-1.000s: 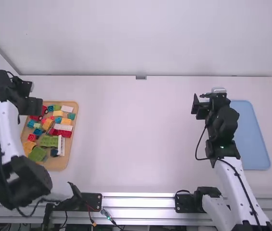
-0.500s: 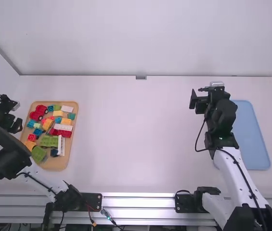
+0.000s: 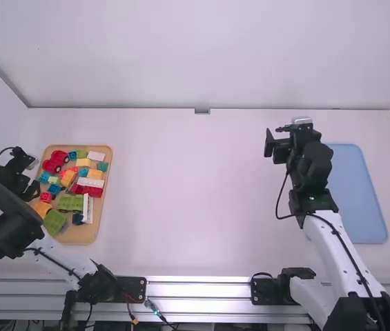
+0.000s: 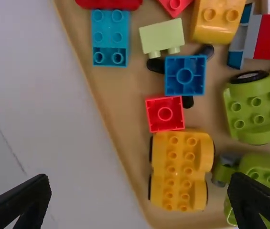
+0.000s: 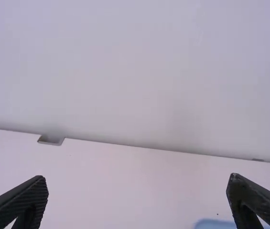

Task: Assemble lego blocks to make yellow taxi

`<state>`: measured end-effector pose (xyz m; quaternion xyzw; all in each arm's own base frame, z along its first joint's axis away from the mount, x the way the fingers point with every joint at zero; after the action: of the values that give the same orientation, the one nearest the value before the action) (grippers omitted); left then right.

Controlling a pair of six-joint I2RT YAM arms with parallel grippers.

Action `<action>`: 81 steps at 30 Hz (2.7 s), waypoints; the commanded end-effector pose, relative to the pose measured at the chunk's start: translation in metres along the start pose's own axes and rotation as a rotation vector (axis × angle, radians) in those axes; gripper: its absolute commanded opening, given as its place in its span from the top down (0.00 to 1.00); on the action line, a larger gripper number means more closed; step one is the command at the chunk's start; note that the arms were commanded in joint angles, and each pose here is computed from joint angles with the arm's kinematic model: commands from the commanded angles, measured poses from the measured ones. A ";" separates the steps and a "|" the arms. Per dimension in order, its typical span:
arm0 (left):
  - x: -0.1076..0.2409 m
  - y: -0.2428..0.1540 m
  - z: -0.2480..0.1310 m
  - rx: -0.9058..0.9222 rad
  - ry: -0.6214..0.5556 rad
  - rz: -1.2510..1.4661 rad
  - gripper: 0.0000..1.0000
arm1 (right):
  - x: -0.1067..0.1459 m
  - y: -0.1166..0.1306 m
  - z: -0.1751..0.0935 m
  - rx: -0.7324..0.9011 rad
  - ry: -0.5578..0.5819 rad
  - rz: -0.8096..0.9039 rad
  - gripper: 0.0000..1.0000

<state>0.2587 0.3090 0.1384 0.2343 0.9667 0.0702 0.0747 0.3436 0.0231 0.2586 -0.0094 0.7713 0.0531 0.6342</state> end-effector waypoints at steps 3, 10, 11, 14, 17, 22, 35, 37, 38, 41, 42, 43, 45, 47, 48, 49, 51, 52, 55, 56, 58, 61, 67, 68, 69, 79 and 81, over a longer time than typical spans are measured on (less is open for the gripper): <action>0.005 -0.017 0.027 0.052 0.005 -0.024 0.00 | -0.018 -0.009 0.002 0.025 -0.039 0.005 0.01; 0.013 -0.021 0.044 0.036 -0.001 -0.035 0.01 | -0.015 -0.018 0.002 0.050 -0.022 0.011 0.01; 0.014 -0.021 0.044 0.036 -0.003 -0.040 0.01 | -0.014 -0.018 0.002 0.051 -0.019 0.011 0.01; 0.022 -0.020 0.044 0.035 -0.004 -0.069 0.02 | -0.012 -0.016 0.003 0.045 -0.007 0.011 0.01; 0.027 -0.016 0.044 0.018 -0.004 -0.109 0.00 | -0.012 -0.013 0.003 0.036 -0.008 0.009 0.01; 0.025 -0.023 0.051 0.064 0.003 -0.082 0.01 | -0.012 -0.011 0.003 0.032 -0.010 0.007 0.01; 0.025 -0.026 0.064 0.096 0.015 -0.053 0.02 | -0.008 -0.018 0.002 0.051 0.012 0.013 0.01; 0.025 -0.028 0.066 0.107 0.017 -0.052 0.04 | -0.008 -0.018 0.002 0.051 0.012 0.013 0.01; 0.025 -0.028 0.066 0.108 0.017 -0.053 0.04 | -0.008 -0.017 0.002 0.049 0.012 0.012 0.01; 0.026 -0.032 0.067 0.130 0.016 -0.033 0.08 | -0.008 -0.018 0.002 0.053 0.011 0.014 0.01; 0.026 -0.034 0.066 0.141 0.021 -0.029 0.09 | -0.008 -0.018 0.002 0.052 0.012 0.013 0.01; 0.028 -0.036 0.066 0.146 0.033 -0.033 0.09 | -0.008 -0.017 0.002 0.050 0.014 0.012 0.01; 0.029 -0.036 0.068 0.148 0.044 -0.041 0.08 | -0.007 -0.018 0.002 0.051 0.015 0.013 0.01; 0.029 -0.037 0.072 0.157 0.043 -0.041 0.08 | -0.007 -0.019 0.002 0.055 0.015 0.014 0.01; 0.030 -0.038 0.075 0.165 0.046 -0.042 0.08 | -0.007 -0.020 0.002 0.058 0.015 0.015 0.01; 0.030 -0.038 0.076 0.171 0.048 -0.042 0.08 | -0.007 -0.020 0.002 0.057 0.015 0.014 0.01; 0.032 -0.041 0.084 0.192 0.057 -0.043 0.09 | -0.007 -0.020 0.002 0.056 0.015 0.015 0.01; 0.033 -0.042 0.088 0.202 0.061 -0.044 0.09 | -0.007 -0.020 0.002 0.056 0.015 0.014 0.01; 0.034 -0.045 0.100 0.227 0.061 -0.045 0.09 | -0.007 -0.020 0.002 0.057 0.016 0.014 0.01; 0.034 -0.045 0.100 0.227 0.061 -0.045 0.09 | -0.007 -0.020 0.002 0.057 0.016 0.014 0.01; 0.034 -0.046 0.103 0.232 0.062 -0.047 0.12 | -0.007 -0.020 0.002 0.058 0.016 0.014 0.01; 0.033 -0.044 0.103 0.226 0.053 -0.053 0.26 | -0.007 -0.020 0.002 0.058 0.015 0.014 0.02; 0.021 -0.032 0.090 0.211 0.030 -0.102 0.56 | -0.007 -0.020 0.002 0.058 0.015 0.014 0.01; 0.020 -0.031 0.089 0.211 0.028 -0.101 0.56 | -0.007 -0.020 0.002 0.058 0.015 0.014 0.01; 0.015 -0.028 0.084 0.212 0.017 -0.098 0.51 | -0.007 -0.020 0.002 0.058 0.015 0.014 0.01; -0.025 -0.013 0.033 0.227 0.024 -0.241 0.42 | -0.008 -0.020 0.002 0.057 0.014 0.014 0.01; -0.052 -0.019 0.014 0.267 -0.012 -0.198 0.43 | -0.008 -0.020 0.002 0.058 0.014 0.014 0.02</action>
<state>0.2728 0.2891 0.1095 0.1412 0.9882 -0.0507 0.0311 0.3438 0.0050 0.2474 0.0121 0.7885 0.0368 0.6139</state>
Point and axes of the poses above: each hand's point on the last joint's axis, 136 mm out from that joint toward the fingers, its own z axis out along the fingers, its own y axis along the line the jaws close on, x = y × z, the point moved 5 cm from there along -z, back along the fingers, and after that the axes turned 10 degrees about z, right-handed, at the moved point
